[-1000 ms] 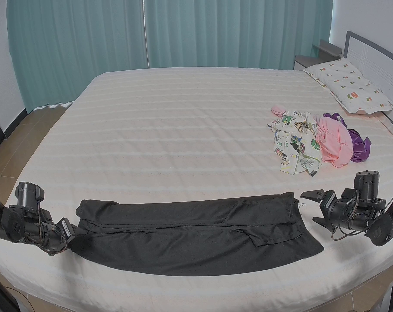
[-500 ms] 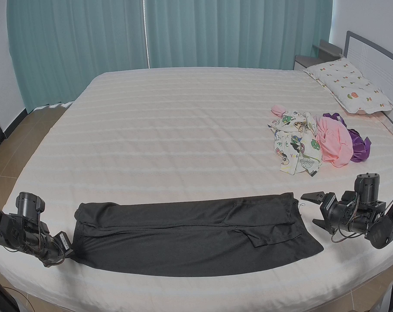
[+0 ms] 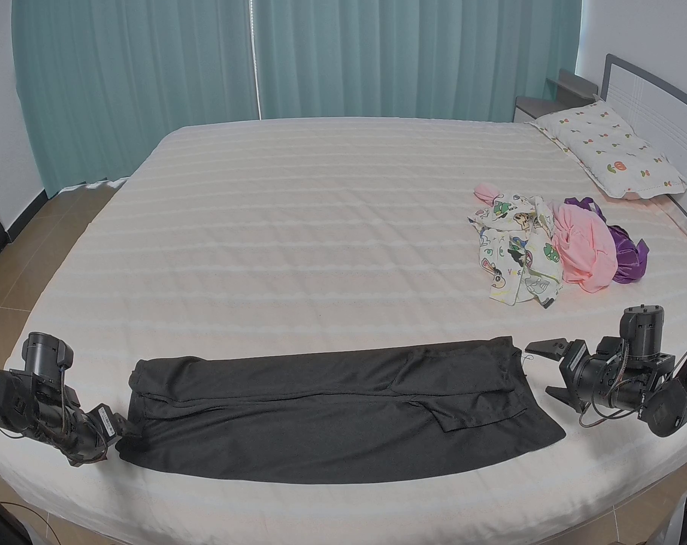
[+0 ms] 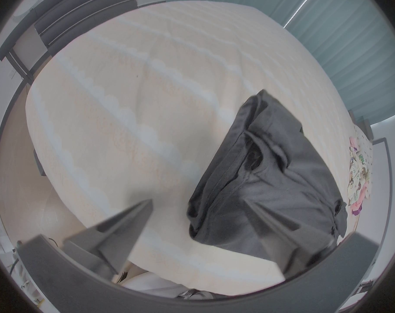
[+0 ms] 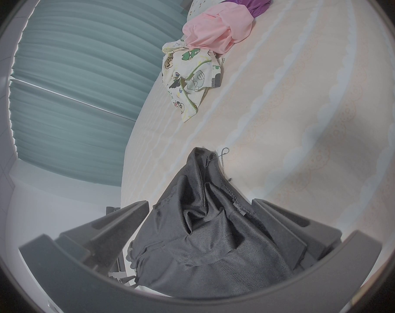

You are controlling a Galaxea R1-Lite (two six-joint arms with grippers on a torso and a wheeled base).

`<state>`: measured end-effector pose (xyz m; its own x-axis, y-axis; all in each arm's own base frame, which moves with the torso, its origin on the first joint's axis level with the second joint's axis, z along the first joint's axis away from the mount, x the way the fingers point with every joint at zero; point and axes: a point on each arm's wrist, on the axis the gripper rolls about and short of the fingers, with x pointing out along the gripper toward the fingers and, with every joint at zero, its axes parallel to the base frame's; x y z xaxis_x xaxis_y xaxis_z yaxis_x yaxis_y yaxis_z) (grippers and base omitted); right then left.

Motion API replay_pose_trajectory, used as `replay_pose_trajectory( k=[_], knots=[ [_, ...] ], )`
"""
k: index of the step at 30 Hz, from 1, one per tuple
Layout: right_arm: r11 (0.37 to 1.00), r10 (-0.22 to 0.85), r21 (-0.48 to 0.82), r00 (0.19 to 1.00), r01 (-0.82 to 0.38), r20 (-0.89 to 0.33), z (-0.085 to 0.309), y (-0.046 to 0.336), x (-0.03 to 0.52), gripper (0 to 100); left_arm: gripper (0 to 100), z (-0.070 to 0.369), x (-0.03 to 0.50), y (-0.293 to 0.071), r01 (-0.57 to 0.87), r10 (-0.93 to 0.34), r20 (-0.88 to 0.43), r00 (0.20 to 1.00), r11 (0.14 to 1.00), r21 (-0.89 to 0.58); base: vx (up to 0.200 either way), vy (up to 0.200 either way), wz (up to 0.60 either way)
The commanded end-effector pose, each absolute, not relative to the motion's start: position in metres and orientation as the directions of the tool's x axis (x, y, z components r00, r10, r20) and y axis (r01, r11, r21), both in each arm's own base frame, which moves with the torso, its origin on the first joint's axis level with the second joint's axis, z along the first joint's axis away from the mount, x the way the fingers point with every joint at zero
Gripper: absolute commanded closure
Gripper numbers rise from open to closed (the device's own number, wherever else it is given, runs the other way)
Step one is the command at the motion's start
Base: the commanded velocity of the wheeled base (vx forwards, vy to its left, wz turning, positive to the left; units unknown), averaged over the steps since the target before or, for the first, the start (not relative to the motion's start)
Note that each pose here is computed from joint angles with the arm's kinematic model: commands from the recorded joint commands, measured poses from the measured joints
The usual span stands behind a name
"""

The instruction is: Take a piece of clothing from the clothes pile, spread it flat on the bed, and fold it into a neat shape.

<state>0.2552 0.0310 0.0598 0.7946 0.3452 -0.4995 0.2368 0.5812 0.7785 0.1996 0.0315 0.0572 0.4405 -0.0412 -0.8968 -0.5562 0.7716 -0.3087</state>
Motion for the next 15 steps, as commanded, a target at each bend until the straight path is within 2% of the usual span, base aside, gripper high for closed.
replay_pose_trajectory(
  k=[1,6,10,12,15],
  knots=[
    [0.581,0.346,0.778,0.793,0.238,-0.501,0.060,0.031,0.254,0,0,0.075,0.211,0.034,-0.540,-0.026,-0.855,0.518,0.766,-0.350,0.000,0.000,0.00],
    [0.582,0.346,0.777,0.792,0.239,-0.503,0.059,0.031,0.254,0,0,0.102,0.240,0.040,-0.504,-0.019,-0.788,0.616,0.759,-0.412,0.000,0.000,0.00],
    [0.582,0.347,0.778,0.791,0.239,-0.503,0.059,0.031,0.254,0,0,0.107,0.256,0.041,-0.501,-0.029,-0.777,0.628,0.750,-0.432,0.000,0.000,0.00],
    [0.582,0.348,0.776,0.789,0.242,-0.507,0.058,0.032,0.254,0,0,0.112,0.287,0.045,-0.480,-0.076,-0.750,0.657,0.726,-0.494,0.000,0.000,0.00],
    [0.582,0.348,0.776,0.788,0.243,-0.508,0.057,0.032,0.255,0,0,0.102,0.308,0.048,-0.476,-0.090,-0.753,0.652,0.724,-0.499,0.000,0.000,0.00]
  ],
)
